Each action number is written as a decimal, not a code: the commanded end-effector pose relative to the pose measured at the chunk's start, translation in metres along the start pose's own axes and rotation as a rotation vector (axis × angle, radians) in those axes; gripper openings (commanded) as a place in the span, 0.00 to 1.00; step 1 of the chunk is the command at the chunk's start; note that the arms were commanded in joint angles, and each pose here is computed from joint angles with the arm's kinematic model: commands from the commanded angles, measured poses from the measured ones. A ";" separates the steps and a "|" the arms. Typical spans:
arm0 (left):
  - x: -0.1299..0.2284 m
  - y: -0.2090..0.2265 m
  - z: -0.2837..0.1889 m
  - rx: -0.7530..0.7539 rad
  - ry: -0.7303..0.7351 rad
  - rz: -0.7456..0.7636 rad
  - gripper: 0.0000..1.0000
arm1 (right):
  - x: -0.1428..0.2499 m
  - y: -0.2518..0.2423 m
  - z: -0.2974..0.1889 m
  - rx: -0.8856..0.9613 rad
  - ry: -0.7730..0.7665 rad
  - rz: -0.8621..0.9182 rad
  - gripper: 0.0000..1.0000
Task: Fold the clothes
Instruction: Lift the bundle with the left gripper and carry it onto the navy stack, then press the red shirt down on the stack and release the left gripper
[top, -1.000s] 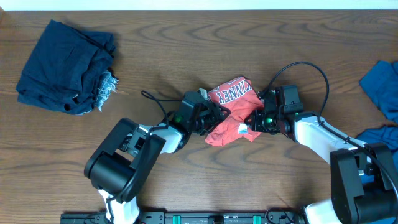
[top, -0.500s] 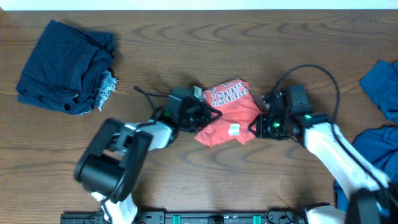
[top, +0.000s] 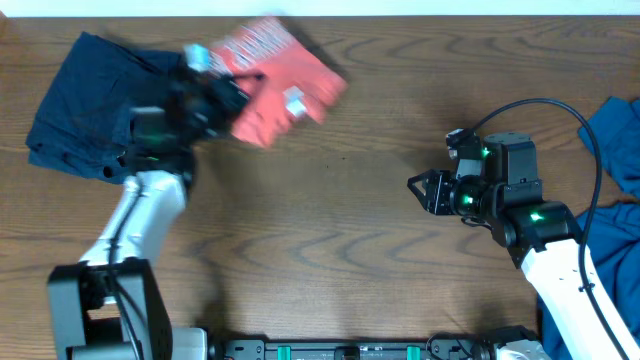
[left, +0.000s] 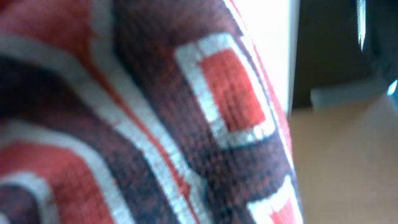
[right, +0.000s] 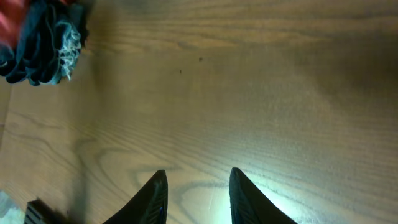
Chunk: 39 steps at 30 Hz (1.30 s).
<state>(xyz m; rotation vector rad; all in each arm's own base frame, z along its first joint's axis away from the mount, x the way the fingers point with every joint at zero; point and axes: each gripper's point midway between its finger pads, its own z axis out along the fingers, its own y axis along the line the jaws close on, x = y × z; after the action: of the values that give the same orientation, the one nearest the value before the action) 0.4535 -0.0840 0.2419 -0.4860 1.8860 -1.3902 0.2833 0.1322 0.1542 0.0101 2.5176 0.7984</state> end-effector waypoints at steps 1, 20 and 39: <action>-0.071 -0.032 -0.030 0.037 -0.168 0.074 0.06 | -0.002 0.003 -0.003 -0.010 -0.003 0.019 0.31; -0.193 0.149 -0.160 -0.283 -0.482 -0.186 0.06 | -0.003 0.001 -0.003 0.001 -0.008 0.086 0.31; -0.202 0.101 -0.243 -0.164 -0.458 -0.142 0.98 | -0.003 0.000 -0.003 0.011 -0.012 0.096 0.31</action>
<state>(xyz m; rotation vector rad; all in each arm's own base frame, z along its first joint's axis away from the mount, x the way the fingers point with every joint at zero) 0.4272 0.2490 0.1821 -1.1470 1.6398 -1.1001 0.2823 0.1307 0.1524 0.1251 2.5406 0.8204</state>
